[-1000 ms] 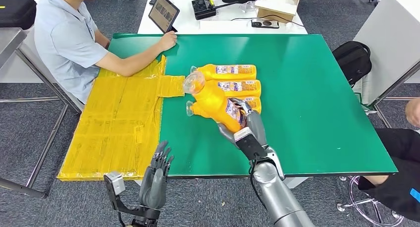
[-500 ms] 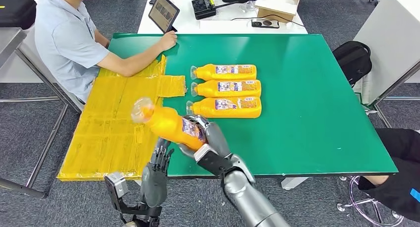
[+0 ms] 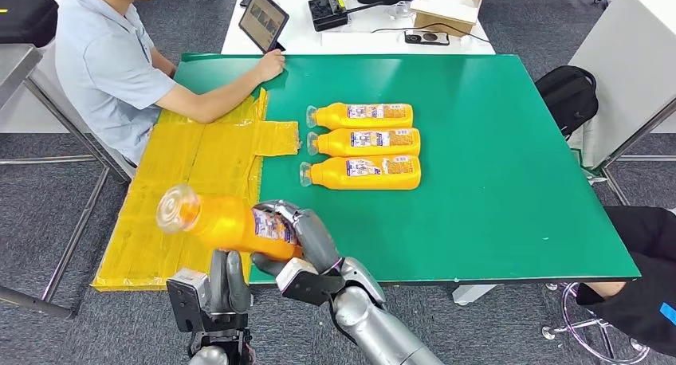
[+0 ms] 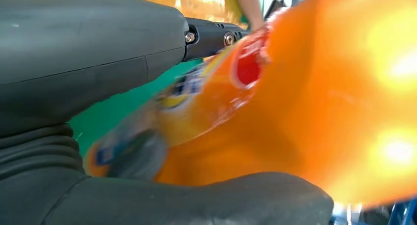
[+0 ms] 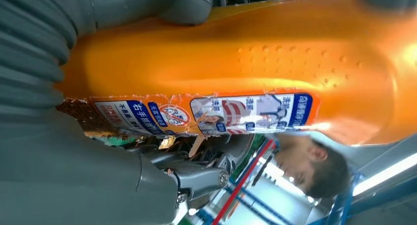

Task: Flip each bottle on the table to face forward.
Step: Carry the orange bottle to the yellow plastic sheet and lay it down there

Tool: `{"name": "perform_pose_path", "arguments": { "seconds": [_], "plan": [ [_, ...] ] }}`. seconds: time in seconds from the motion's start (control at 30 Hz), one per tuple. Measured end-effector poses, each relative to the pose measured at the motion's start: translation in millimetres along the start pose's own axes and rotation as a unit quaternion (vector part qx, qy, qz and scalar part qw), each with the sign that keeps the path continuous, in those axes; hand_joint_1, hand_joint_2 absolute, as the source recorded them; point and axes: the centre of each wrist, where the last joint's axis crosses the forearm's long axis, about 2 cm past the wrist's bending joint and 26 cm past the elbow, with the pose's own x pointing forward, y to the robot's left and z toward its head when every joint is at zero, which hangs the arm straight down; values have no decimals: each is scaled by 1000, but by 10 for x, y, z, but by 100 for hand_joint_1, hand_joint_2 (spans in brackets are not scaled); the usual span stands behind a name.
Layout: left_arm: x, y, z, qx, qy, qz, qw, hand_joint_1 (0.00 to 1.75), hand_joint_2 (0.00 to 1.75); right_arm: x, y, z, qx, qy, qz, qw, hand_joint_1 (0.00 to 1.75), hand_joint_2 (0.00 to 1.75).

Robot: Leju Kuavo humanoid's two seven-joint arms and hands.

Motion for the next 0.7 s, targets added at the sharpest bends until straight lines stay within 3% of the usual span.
{"name": "perform_pose_path", "arguments": {
  "seconds": [0.5, 0.7],
  "plan": [
    [3, -10, -53, 33, -7, -2, 999, 0, 0, 54, 58, -6, -8, -11, -4, 1000, 175, 175],
    [16, -19, -59, 31, -26, 3, 999, 0, 0, 32, 80, 16, -8, 1, -32, 999, 166, 175]
  ]
}}
